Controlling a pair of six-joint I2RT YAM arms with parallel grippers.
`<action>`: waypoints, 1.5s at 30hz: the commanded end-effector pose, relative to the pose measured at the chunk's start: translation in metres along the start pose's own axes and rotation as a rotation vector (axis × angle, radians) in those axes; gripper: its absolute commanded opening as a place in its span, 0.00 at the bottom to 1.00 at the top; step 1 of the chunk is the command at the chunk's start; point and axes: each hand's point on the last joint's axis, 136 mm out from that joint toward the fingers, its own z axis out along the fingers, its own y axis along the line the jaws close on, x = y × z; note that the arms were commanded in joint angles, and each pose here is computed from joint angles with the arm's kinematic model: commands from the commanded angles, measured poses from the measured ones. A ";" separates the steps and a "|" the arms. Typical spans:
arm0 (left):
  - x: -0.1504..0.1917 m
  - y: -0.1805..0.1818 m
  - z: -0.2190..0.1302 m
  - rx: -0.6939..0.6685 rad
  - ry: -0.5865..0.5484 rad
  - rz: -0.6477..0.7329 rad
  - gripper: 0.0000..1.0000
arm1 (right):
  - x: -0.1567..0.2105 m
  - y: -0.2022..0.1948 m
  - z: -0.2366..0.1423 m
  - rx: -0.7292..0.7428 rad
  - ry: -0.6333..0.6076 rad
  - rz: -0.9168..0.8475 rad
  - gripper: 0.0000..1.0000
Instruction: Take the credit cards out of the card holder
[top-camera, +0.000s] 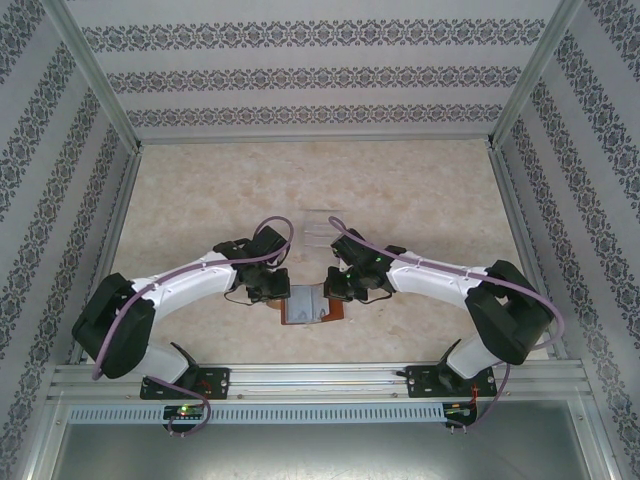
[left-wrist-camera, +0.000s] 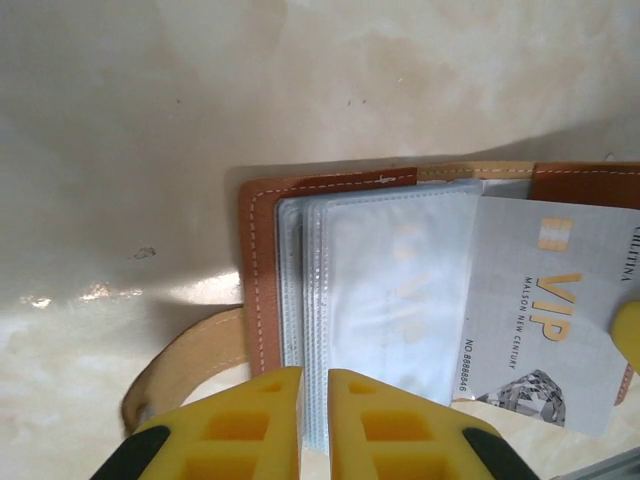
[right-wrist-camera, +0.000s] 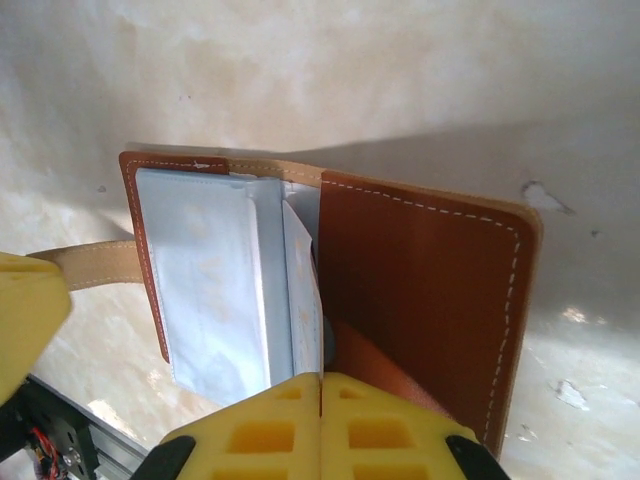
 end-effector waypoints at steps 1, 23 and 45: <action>-0.002 -0.003 -0.014 -0.021 -0.029 0.041 0.14 | 0.000 -0.004 -0.010 0.053 -0.019 -0.024 0.06; -0.010 0.016 -0.025 -0.006 -0.052 0.014 0.13 | -0.015 0.028 -0.055 0.079 -0.017 -0.511 0.00; -0.009 0.045 -0.027 0.011 -0.048 -0.053 0.14 | -0.056 0.035 -0.082 0.198 0.249 -1.406 0.00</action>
